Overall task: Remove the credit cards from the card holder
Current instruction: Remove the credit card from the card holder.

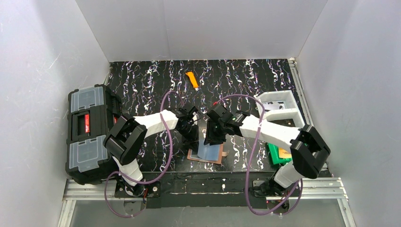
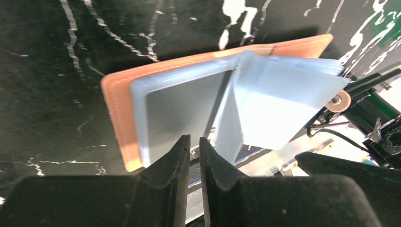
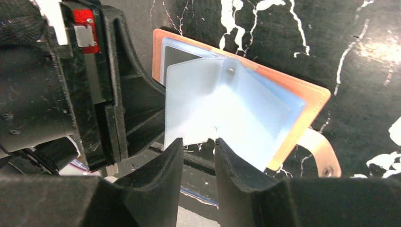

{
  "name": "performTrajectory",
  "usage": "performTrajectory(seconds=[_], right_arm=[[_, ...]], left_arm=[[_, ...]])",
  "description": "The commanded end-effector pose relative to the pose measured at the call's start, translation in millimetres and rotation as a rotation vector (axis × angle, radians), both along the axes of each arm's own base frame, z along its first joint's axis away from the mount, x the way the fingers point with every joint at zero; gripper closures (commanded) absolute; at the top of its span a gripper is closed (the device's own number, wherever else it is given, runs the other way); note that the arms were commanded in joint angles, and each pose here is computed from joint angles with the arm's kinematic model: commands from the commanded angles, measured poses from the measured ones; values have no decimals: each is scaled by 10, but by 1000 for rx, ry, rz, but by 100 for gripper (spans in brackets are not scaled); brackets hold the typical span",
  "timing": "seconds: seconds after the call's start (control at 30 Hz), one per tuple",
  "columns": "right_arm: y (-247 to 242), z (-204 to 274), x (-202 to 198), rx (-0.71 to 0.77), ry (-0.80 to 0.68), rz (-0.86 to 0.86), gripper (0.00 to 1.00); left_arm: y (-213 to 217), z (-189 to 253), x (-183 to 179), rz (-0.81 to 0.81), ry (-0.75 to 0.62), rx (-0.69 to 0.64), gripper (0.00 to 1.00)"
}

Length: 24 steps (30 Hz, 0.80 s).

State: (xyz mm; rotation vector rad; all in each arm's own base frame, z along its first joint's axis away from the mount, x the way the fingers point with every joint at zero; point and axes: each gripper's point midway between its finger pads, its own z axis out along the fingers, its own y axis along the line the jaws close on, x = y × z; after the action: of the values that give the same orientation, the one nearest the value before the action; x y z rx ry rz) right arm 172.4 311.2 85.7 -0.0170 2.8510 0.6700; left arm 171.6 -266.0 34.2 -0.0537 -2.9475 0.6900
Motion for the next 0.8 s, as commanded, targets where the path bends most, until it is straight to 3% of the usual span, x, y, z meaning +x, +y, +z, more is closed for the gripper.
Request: performTrajectory(seconds=[0.0, 0.43, 0.77], right_arm=[[-233, 128, 29, -47, -50, -50, 62], [-766, -11, -267, -42, -38, -155, 61], [-898, -45, -202, 0, -38, -169, 61]], left_arm=[[-182, 232, -5, -32, -43, -42, 86], [-589, -50, -81, -49, -6, -13, 84], [-888, -251, 170, 43, 28, -3, 85]])
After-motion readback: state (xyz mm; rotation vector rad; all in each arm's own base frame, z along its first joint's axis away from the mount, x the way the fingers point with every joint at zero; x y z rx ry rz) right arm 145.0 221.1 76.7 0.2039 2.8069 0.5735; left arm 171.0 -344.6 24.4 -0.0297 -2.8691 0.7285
